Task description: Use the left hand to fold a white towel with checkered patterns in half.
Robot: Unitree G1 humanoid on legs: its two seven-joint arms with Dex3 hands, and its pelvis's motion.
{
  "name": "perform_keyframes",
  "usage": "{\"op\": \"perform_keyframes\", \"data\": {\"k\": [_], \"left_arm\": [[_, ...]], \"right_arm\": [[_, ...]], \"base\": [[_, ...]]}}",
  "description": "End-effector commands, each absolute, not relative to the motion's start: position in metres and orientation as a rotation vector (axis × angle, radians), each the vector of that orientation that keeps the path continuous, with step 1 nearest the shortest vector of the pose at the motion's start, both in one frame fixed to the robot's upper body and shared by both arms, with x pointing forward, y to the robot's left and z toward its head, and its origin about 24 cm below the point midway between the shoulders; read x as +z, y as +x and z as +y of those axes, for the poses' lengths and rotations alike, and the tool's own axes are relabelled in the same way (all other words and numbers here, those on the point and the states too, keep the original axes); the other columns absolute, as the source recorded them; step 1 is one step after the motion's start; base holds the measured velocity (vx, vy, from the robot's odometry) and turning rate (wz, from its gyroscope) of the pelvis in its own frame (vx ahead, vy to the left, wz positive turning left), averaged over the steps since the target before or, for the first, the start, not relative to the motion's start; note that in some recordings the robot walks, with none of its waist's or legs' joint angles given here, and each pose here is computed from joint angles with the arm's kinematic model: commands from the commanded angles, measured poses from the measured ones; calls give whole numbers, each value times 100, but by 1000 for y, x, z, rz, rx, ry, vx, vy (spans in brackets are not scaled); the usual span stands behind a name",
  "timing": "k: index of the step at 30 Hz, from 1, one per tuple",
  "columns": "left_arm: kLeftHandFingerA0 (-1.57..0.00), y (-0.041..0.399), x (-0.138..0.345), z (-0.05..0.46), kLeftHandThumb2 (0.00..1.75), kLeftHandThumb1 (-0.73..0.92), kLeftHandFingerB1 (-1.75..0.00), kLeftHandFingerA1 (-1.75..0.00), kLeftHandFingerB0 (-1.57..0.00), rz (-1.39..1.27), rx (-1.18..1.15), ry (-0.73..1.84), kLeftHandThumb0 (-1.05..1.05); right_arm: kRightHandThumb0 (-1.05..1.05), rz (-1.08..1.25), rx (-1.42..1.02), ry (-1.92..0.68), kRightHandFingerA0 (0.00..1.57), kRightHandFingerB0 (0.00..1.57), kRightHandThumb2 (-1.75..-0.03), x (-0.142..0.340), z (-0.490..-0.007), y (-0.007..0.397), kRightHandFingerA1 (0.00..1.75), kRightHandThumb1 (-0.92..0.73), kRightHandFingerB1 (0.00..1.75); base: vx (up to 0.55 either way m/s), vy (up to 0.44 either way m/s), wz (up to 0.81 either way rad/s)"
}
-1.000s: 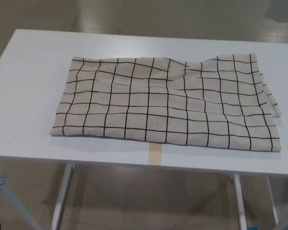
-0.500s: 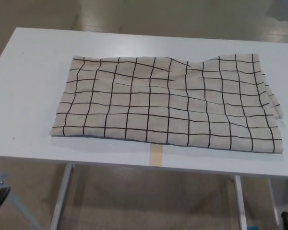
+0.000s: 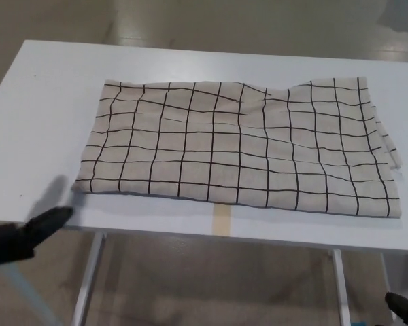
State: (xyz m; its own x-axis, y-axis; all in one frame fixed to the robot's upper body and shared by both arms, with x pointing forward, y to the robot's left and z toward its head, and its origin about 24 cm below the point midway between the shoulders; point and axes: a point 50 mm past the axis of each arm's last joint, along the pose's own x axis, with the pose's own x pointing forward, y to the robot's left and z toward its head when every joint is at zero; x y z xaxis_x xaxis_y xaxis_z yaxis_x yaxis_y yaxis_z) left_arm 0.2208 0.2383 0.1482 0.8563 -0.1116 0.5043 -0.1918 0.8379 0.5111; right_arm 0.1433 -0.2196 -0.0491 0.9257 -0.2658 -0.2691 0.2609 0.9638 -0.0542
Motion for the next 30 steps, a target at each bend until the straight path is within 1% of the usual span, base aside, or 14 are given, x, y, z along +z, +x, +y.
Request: {"op": "perform_keyframes", "data": {"k": [1,6,10,16,17,18,19,20,21,22,23,24,25,30], "left_arm": [[0,250,165,201,70,35,-14,-14,0,-649,-132,872,-50],[0,294,135,186,73,37,-15,-14,0,-463,-257,971,-53],[0,309,122,185,73,38,-12,-10,0,-380,-287,1053,-57],[0,328,104,183,69,34,-13,-8,0,-276,-284,1118,-51],[0,332,99,184,66,40,-11,0,0,-242,-279,1175,-40],[0,334,96,185,54,46,-10,0,0,-219,-276,1214,-31],[0,335,95,185,54,46,-10,0,0,-212,-275,1225,-31],[0,337,88,187,62,49,-2,0,0,-174,-278,1285,-19],[0,338,86,187,62,49,-2,0,0,-166,-278,1300,-19],[0,339,82,187,57,56,-3,0,0,-159,-279,1340,-14],[0,339,82,187,57,56,-3,0,0,-159,-278,1350,-14],[0,340,77,187,57,61,0,0,0,-149,-282,1399,-5],[0,341,74,186,58,64,0,0,0,-146,-286,1436,-5],[0,346,66,186,58,63,0,0,0,-124,-308,1508,-11]], "right_arm": [[-28,239,-243,-67,43,44,-61,-46,-219,139,68,-70,57],[-26,244,-245,-61,43,45,-60,-47,-220,136,68,-70,57],[-24,246,-241,-70,43,45,-60,-47,-220,136,68,-70,57],[-24,234,-244,-87,43,45,-60,-45,-221,139,69,-69,57],[-24,231,-244,-91,44,46,-60,-44,-221,139,69,-69,57],[-24,231,-244,-94,44,46,-60,-44,-221,140,69,-69,57],[-24,231,-244,-95,44,46,-60,-43,-222,140,69,-69,57],[-24,233,-241,-100,44,46,-60,-43,-222,140,69,-69,57],[-24,234,-241,-102,44,46,-60,-43,-222,141,69,-69,57],[-24,235,-240,-106,44,46,-60,-44,-222,141,69,-69,57],[-24,235,-240,-107,44,46,-60,-44,-222,141,69,-69,57],[-23,241,-239,-98,44,46,-60,-45,-222,140,69,-69,57],[-23,242,-241,-92,44,46,-60,-46,-222,140,69,-69,57],[-23,240,-247,-91,44,47,-60,-45,-222,138,69,-70,57]], "base": [[0,0,0],[0,0,0],[0,0,0],[0,0,0],[0,0,0],[0,0,0],[0,0,0],[0,0,0],[0,0,0],[0,0,0],[0,0,0],[0,0,0],[0,0,0],[0,0,0]]}}
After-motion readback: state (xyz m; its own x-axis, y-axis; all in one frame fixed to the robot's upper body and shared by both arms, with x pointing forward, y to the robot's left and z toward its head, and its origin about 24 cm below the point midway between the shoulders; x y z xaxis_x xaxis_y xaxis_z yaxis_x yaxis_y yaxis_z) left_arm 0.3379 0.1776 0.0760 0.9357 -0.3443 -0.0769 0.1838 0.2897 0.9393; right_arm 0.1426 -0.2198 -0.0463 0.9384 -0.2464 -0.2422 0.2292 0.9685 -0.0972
